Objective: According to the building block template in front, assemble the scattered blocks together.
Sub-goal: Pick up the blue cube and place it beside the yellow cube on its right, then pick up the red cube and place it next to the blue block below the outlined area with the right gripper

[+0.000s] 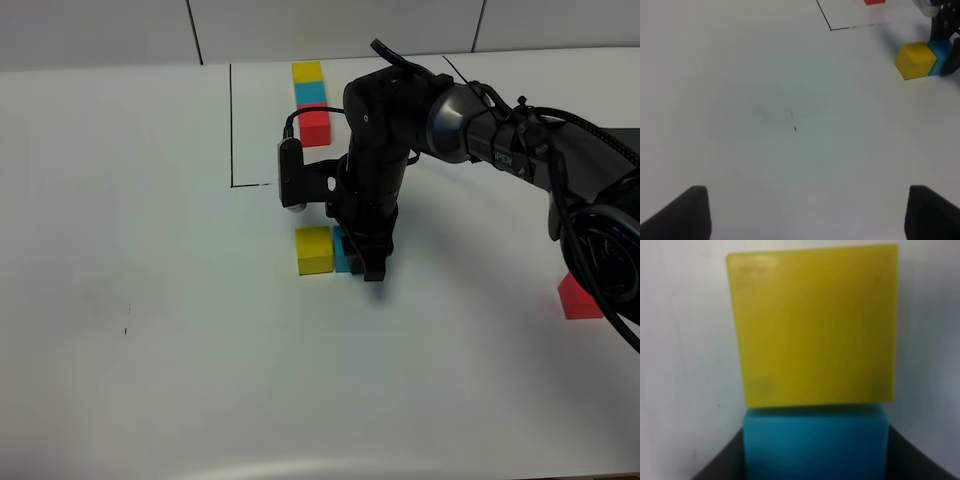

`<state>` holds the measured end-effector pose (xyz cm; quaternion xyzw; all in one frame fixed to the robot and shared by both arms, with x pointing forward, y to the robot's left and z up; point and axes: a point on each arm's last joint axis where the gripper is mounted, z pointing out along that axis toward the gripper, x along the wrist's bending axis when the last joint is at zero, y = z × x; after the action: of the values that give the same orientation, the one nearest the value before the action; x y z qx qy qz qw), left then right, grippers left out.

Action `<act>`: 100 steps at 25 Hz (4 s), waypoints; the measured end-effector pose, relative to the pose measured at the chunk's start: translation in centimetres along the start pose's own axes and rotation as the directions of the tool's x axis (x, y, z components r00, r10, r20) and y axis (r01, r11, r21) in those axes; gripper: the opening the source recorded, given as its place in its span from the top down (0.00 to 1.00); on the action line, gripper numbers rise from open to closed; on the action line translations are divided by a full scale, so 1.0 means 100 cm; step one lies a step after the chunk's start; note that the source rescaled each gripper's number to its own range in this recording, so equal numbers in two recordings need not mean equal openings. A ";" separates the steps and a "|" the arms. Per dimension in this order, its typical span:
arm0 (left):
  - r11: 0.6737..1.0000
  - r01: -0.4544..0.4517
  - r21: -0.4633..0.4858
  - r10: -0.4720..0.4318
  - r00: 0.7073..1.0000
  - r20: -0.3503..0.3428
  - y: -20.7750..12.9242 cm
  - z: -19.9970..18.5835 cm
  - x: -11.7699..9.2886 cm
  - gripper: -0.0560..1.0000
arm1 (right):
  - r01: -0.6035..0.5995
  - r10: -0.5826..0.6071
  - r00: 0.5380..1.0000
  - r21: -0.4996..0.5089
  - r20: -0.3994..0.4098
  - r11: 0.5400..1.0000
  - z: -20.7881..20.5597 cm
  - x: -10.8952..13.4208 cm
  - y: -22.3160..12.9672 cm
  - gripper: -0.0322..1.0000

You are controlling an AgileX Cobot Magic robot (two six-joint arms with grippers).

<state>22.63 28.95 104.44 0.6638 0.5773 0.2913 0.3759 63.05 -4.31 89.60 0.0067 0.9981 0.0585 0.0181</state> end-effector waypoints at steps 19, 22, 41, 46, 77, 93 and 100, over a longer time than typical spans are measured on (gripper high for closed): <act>1.000 0.001 0.000 -0.001 1.000 0.000 0.000 0.000 0.000 0.31 | 0.011 -0.011 1.000 0.008 -0.001 1.000 0.001 0.001 0.003 0.95; 1.000 0.001 0.000 -0.001 1.000 0.000 0.000 0.000 0.000 0.31 | 0.009 -0.009 1.000 0.005 -0.002 1.000 0.001 0.001 0.003 0.95; 1.000 0.001 0.000 -0.001 1.000 0.000 0.000 0.000 0.000 0.31 | 0.004 -0.004 1.000 -0.004 -0.005 1.000 0.001 0.002 0.004 0.95; 1.000 0.001 0.000 -0.001 1.000 0.000 0.000 0.000 0.000 0.31 | 0.004 -0.004 1.000 -0.001 -0.010 1.000 0.001 0.002 0.004 0.95; 1.000 0.000 0.000 0.000 1.000 0.000 0.000 0.000 0.000 0.31 | -0.860 0.877 0.461 -0.176 0.135 0.479 -0.096 0.046 -0.171 0.33; 1.000 0.000 0.001 0.000 1.000 0.000 0.000 0.000 0.000 0.31 | -0.992 0.992 0.085 -0.081 0.088 0.092 -0.062 0.081 -0.231 0.33; 1.000 0.000 0.001 0.000 1.000 0.000 0.000 0.000 0.000 0.31 | -0.995 0.993 0.075 -0.058 0.088 0.081 -0.042 0.076 -0.235 0.34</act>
<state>22.63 28.95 104.42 0.6639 0.5774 0.2911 0.3756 54.99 -28.06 90.76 0.6848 0.7268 0.0461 0.0256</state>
